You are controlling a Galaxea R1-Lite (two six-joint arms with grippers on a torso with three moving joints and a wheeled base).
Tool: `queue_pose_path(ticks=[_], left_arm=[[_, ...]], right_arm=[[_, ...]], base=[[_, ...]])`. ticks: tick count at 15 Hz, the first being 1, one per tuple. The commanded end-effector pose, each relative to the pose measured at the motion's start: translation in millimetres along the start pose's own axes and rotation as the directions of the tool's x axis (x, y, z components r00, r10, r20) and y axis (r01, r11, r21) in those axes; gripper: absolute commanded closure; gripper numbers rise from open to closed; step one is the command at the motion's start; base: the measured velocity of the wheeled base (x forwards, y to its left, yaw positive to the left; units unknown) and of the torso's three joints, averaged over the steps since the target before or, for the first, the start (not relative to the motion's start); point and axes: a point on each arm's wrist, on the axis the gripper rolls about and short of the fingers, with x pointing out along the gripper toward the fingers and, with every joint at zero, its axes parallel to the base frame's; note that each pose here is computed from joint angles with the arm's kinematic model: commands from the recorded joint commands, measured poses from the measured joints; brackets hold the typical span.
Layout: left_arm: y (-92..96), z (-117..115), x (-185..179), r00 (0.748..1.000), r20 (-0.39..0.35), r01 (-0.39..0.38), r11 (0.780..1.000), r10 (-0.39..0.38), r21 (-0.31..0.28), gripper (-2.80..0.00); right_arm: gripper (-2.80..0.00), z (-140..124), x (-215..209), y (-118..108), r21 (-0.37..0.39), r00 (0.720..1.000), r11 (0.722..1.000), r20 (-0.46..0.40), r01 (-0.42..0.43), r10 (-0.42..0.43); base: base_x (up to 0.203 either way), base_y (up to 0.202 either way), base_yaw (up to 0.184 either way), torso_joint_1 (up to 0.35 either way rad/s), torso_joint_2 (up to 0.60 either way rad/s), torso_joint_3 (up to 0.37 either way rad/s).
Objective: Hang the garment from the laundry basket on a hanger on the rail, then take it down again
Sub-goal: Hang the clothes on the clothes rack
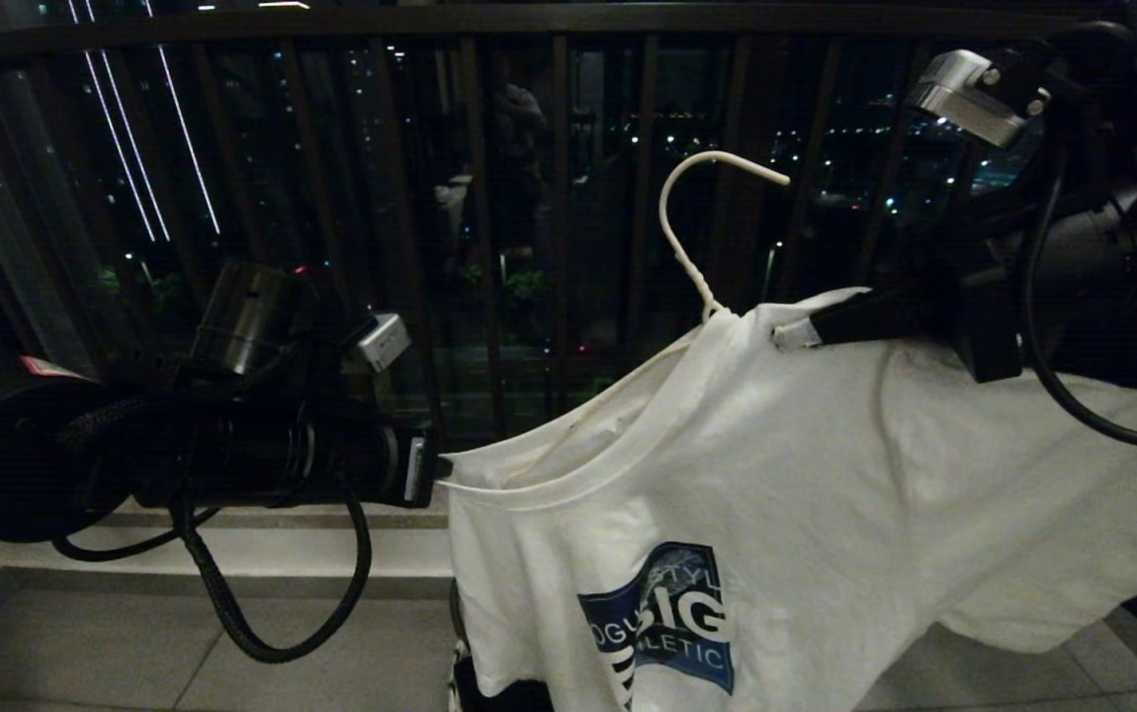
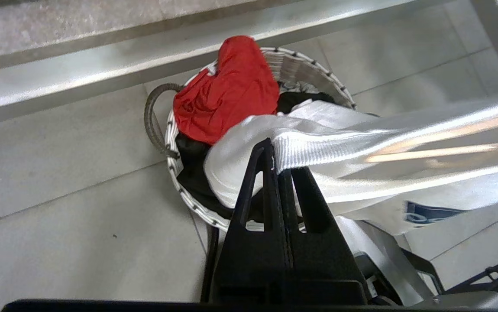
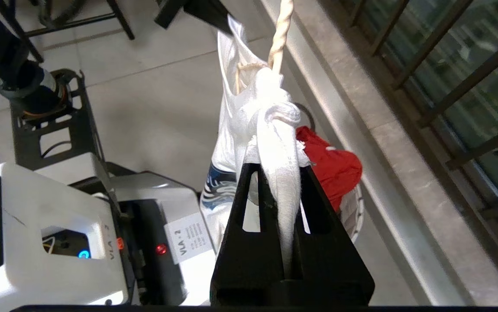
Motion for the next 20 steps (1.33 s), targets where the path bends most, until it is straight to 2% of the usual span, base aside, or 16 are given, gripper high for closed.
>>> queue_pose_path(ticks=[1, 5, 7, 10, 13, 14, 15, 17, 19, 20], left_arm=[[-6.2, 5, -10, 0.999, 0.033, 0.020, 1.000, -0.020, 0.005, 0.00], [-26.6, 13, -38, 0.990, 0.109, 0.084, 0.996, -0.086, 0.024, 0.00], [-34.8, 20, -44, 0.987, 0.117, 0.105, 0.994, -0.108, 0.034, 0.00], [-42.8, 44, -51, 0.979, 0.163, 0.119, 0.992, -0.124, 0.040, 0.00], [-52.8, 56, -58, 0.979, 0.147, 0.134, 0.990, -0.140, 0.050, 0.00], [-54.5, 62, -61, 0.976, 0.165, 0.137, 0.989, -0.144, 0.053, 0.00], [-56.3, 67, -61, 0.973, 0.179, 0.139, 0.989, -0.147, 0.055, 0.00], [-63.5, 68, -55, 0.975, 0.183, 0.116, 0.991, -0.126, 0.061, 0.00], [-67.5, 68, -46, 0.980, 0.185, 0.072, 0.997, -0.078, 0.041, 0.00], [-70.2, 68, -44, 0.979, 0.184, 0.079, 0.996, -0.083, 0.031, 0.00]], right_arm=[[0.00, -6, 13, -1, 0.019, 0.999, 0.999, -0.025, -0.042, 0.042], [0.00, -7, 23, -2, 0.015, 0.998, 0.998, -0.013, -0.060, 0.061], [0.00, -5, 25, -5, 0.037, 0.998, 0.998, 0.037, -0.043, 0.041], [0.00, -10, 24, -1, 0.046, 0.995, 0.998, 0.094, -0.045, 0.041], [0.00, -8, 23, -1, 0.072, 0.985, 0.997, 0.168, -0.042, 0.030], [0.00, -9, 23, 0, 0.072, 0.982, 0.997, 0.185, -0.038, 0.024], [0.00, -16, 25, 0, 0.082, 0.981, 0.996, 0.193, -0.038, 0.021], [0.00, -27, 27, 1, 0.089, 0.965, 0.996, 0.263, -0.023, -0.001], [0.00, -31, 22, 4, 0.114, 0.944, 0.993, 0.329, -0.012, -0.027], [0.00, -35, 20, 4, 0.133, 0.936, 0.991, 0.349, -0.007, -0.040]], base=[[0.000, 0.000, 0.000, 0.000, 0.00, 0.000], [0.000, 0.000, 0.000, 0.000, 0.00, 0.000], [0.000, 0.000, 0.000, 0.000, 0.00, 0.000], [0.000, 0.000, 0.000, 0.000, 0.00, 0.000], [0.000, 0.000, 0.000, 0.000, 0.00, 0.000], [0.000, 0.000, 0.000, 0.000, 0.00, 0.000], [0.000, 0.000, 0.000, 0.000, 0.00, 0.000], [0.000, 0.000, 0.000, 0.000, 0.00, 0.000], [0.000, 0.000, 0.000, 0.000, 0.00, 0.000], [0.000, 0.000, 0.000, 0.000, 0.00, 0.000]])
